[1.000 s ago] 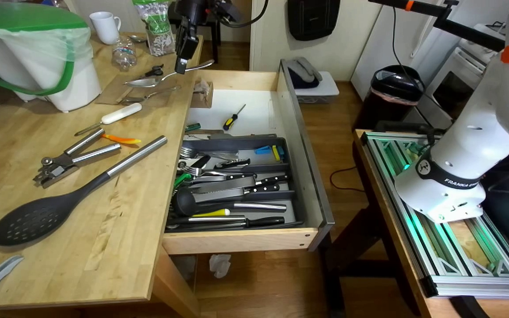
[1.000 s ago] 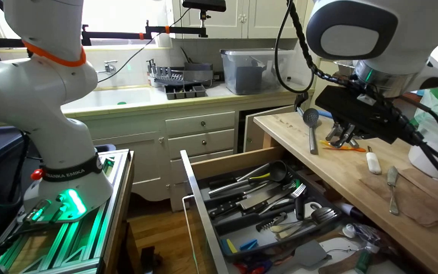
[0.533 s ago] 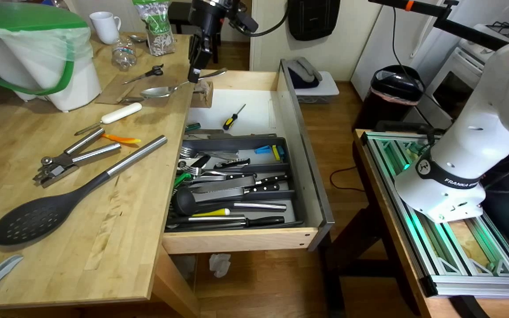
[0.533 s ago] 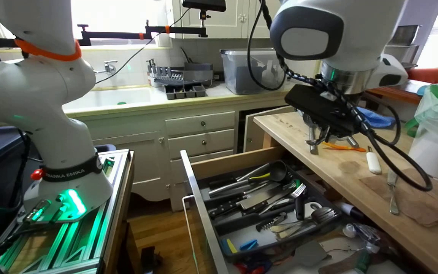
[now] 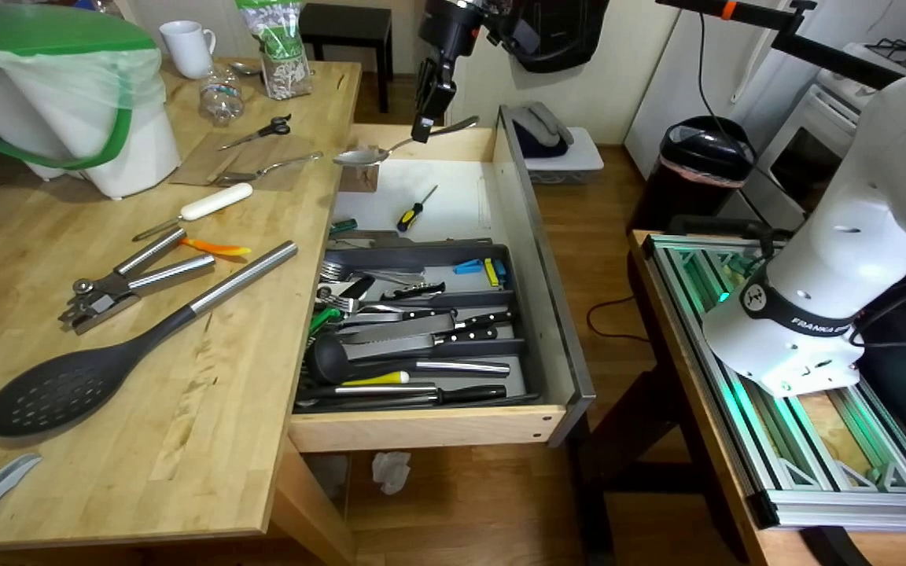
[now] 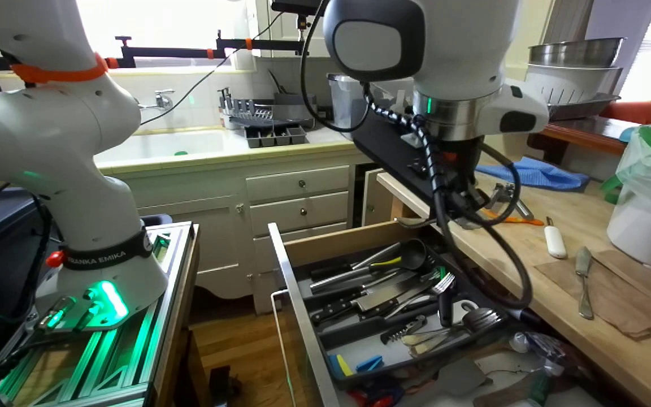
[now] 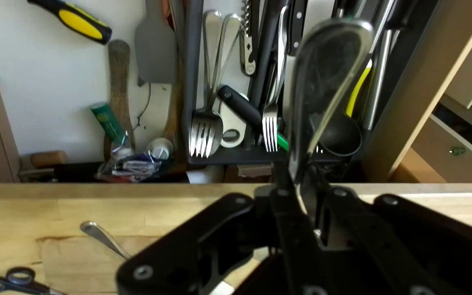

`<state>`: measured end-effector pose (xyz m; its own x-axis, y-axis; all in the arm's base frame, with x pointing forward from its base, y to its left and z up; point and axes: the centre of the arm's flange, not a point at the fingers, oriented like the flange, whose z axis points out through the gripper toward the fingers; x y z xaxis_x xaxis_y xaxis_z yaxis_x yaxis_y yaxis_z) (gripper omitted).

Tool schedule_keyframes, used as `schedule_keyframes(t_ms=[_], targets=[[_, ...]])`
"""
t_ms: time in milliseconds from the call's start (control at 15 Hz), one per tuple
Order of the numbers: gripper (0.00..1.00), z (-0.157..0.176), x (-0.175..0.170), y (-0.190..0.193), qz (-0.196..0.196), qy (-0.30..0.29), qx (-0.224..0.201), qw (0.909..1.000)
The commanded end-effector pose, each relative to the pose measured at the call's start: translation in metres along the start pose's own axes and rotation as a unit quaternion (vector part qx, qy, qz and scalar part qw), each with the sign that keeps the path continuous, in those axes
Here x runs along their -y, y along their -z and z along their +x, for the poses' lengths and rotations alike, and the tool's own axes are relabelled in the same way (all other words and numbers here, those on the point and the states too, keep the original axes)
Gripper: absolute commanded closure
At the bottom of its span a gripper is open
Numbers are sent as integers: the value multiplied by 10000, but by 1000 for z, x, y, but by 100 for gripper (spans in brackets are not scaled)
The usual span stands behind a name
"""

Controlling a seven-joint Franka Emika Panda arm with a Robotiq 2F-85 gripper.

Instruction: Put the silver spoon in the open drawer.

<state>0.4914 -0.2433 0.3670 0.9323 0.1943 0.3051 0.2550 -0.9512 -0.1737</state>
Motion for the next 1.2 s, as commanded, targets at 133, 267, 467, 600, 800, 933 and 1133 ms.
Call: schedule_keyframes(t_ms=[133,267,467,600,800,933,1133], targets=[[97,-45,-2,-32,99,-455,176,9988],[97,-52,-5,-46,125,-509,245,9983],[97,-56,-10,-67,252,-581,308,9975],[97,-58,-14,-83,325,-646,347,9968],[97,-63,-21,-111,457,-763,410,9952],[97,-68,-26,-126,427,-787,520,9946],[97,-72,-39,-146,214,-762,560,9953]])
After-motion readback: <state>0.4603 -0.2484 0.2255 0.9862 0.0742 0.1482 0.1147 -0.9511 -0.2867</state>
